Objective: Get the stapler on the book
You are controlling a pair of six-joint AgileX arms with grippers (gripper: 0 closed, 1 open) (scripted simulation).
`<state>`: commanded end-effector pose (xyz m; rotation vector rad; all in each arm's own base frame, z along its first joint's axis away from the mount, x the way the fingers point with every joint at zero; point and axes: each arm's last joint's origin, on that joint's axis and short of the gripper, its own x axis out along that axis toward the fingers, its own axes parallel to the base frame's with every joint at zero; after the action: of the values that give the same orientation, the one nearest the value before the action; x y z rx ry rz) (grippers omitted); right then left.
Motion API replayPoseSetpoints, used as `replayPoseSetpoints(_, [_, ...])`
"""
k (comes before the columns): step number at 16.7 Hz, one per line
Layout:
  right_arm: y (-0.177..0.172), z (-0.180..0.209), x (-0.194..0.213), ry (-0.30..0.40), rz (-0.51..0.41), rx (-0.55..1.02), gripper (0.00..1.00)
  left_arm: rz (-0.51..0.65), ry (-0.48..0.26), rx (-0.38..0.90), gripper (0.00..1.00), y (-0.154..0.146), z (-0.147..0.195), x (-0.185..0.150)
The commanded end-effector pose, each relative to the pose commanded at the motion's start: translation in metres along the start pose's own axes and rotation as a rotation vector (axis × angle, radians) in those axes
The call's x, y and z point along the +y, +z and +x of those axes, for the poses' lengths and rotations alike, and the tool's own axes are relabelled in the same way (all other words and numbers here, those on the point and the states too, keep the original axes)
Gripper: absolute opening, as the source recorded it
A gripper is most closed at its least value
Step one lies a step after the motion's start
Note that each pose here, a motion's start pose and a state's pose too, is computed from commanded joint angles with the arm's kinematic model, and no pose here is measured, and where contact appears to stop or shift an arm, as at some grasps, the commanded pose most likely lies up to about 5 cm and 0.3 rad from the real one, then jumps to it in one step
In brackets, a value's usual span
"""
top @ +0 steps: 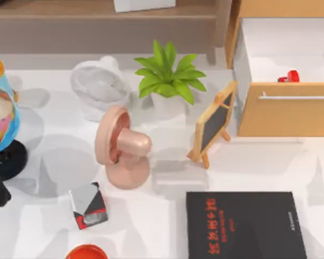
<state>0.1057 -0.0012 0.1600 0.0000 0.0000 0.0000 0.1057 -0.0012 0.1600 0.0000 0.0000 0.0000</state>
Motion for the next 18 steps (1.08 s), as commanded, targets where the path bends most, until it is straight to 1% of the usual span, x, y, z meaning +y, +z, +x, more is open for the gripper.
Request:
replayPoseSetpoints(3, [0.002,0.000,0.000,0.003,-0.001,0.007,1.00,0.000,0.000,0.000,1.00,0.000,0.000,0.000])
replayPoseSetpoints(5, [0.012,0.000,0.002,0.018,-0.005,0.043,1.00,0.000,0.000,0.000,1.00,0.000,0.000,0.000])
replayPoseSetpoints(8, [0.042,0.005,0.005,0.056,-0.015,0.144,1.00,0.000,0.000,0.000,1.00,0.000,0.000,0.000])
replayPoseSetpoints(11, [0.088,0.024,0.011,0.103,-0.030,0.292,1.00,0.000,0.000,0.000,1.00,0.000,0.000,0.000])
replayPoseSetpoints(13, [0.120,0.050,0.018,0.135,-0.040,0.413,1.00,0.000,0.000,0.000,1.00,0.000,0.000,0.000])
replayPoseSetpoints(15, [0.145,0.087,0.026,0.161,-0.050,0.547,1.00,0.000,0.000,0.000,1.00,0.000,0.000,0.000])
replayPoseSetpoints(18, [0.162,0.158,0.042,0.183,-0.063,0.766,1.00,0.000,0.000,0.000,1.00,0.000,0.000,0.000])
